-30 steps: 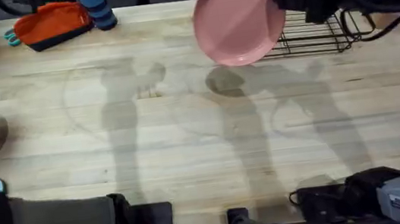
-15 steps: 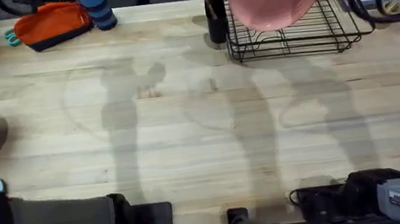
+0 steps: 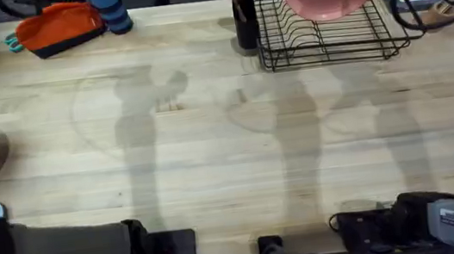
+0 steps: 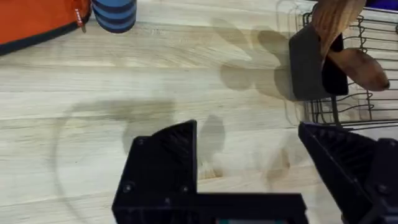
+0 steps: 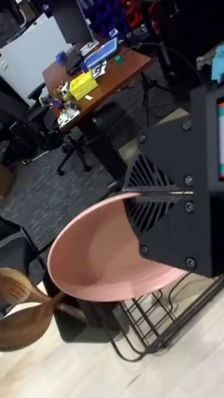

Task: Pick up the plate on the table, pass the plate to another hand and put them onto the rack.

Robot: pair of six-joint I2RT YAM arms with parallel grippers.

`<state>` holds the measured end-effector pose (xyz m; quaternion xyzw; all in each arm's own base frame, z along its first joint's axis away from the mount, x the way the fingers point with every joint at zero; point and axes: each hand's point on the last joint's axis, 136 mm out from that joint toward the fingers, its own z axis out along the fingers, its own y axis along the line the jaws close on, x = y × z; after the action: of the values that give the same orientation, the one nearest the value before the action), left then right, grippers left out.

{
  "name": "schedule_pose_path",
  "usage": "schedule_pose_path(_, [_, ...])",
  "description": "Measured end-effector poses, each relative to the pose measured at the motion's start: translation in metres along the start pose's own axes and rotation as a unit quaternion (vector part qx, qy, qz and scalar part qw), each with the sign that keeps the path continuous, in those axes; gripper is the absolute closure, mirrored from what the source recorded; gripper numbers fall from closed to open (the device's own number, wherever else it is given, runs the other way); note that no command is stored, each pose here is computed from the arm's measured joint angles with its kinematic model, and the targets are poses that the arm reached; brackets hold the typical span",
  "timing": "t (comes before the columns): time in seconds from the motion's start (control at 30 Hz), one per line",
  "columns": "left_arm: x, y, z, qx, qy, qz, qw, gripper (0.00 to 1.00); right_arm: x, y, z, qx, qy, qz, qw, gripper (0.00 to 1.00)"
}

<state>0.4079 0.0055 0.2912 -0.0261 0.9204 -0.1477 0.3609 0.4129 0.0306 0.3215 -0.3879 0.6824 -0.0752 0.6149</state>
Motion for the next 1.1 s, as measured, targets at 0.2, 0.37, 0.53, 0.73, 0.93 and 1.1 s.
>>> schedule_pose_path(0.2, [0.0, 0.0, 0.0, 0.0, 0.0, 0.0, 1.0, 0.006, -0.003, -0.014, 0.015, 0.0, -0.002, -0.025, 1.0, 0.972])
schedule_pose_path(0.37, [0.0, 0.0, 0.0, 0.0, 0.0, 0.0, 1.0, 0.006, 0.011, -0.028, 0.063, -0.029, -0.004, -0.091, 0.995, 0.972])
schedule_pose_path(0.53, [0.0, 0.0, 0.0, 0.0, 0.0, 0.0, 1.0, 0.006, 0.024, -0.026, 0.077, -0.039, 0.003, -0.11, 0.993, 0.971])
schedule_pose_path(0.73, [0.0, 0.0, 0.0, 0.0, 0.0, 0.0, 1.0, 0.006, 0.044, -0.02, 0.088, -0.055, 0.015, -0.143, 0.988, 0.971])
schedule_pose_path(0.93, [0.0, 0.0, 0.0, 0.0, 0.0, 0.0, 1.0, 0.006, 0.048, -0.018, 0.089, -0.059, 0.016, -0.187, 0.98, 0.971])
schedule_pose_path(1.1, [0.0, 0.0, 0.0, 0.0, 0.0, 0.0, 1.0, 0.006, 0.048, -0.018, 0.089, -0.06, 0.014, -0.207, 0.976, 0.971])
